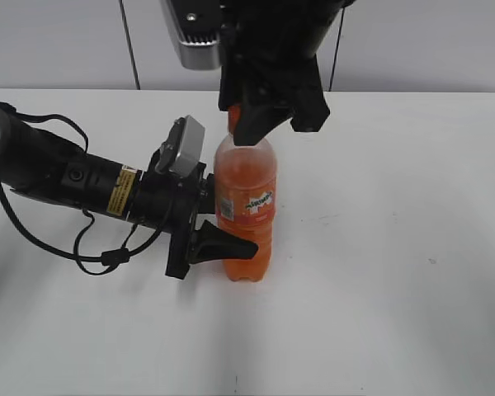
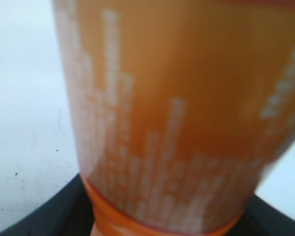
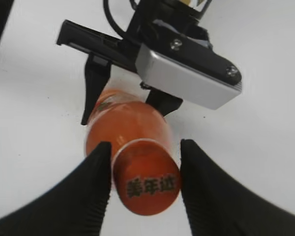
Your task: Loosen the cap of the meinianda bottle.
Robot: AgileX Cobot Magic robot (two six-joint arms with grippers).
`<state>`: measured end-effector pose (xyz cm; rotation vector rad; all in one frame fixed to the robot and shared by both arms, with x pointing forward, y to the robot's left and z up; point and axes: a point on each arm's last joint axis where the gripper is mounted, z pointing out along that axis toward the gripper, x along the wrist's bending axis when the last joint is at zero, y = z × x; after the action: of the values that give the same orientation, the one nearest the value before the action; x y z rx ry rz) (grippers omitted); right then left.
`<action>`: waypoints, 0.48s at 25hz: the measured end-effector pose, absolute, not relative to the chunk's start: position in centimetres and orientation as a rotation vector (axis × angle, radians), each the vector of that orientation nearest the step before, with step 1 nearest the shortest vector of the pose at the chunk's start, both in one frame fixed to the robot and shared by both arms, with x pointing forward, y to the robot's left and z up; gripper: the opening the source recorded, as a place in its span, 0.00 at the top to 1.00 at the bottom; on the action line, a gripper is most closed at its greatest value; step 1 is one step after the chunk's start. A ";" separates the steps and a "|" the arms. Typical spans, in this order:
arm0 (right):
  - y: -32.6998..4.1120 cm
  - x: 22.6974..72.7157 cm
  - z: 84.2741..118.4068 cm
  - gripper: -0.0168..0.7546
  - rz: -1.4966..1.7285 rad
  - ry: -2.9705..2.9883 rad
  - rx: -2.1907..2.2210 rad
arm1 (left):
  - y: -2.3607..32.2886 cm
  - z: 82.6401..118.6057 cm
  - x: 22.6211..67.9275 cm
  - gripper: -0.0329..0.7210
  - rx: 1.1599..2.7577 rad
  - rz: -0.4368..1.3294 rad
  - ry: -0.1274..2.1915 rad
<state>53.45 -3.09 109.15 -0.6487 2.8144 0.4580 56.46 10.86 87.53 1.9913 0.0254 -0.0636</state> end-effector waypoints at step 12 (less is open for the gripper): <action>-3.4 52.7 111.2 0.26 0.622 2.882 -0.059 | 10.9 87.5 56.5 0.42 1.992 -0.071 0.043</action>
<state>52.74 -3.38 111.24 -0.0590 2.8818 0.6222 56.48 10.86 87.52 1.9918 0.0427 -0.0711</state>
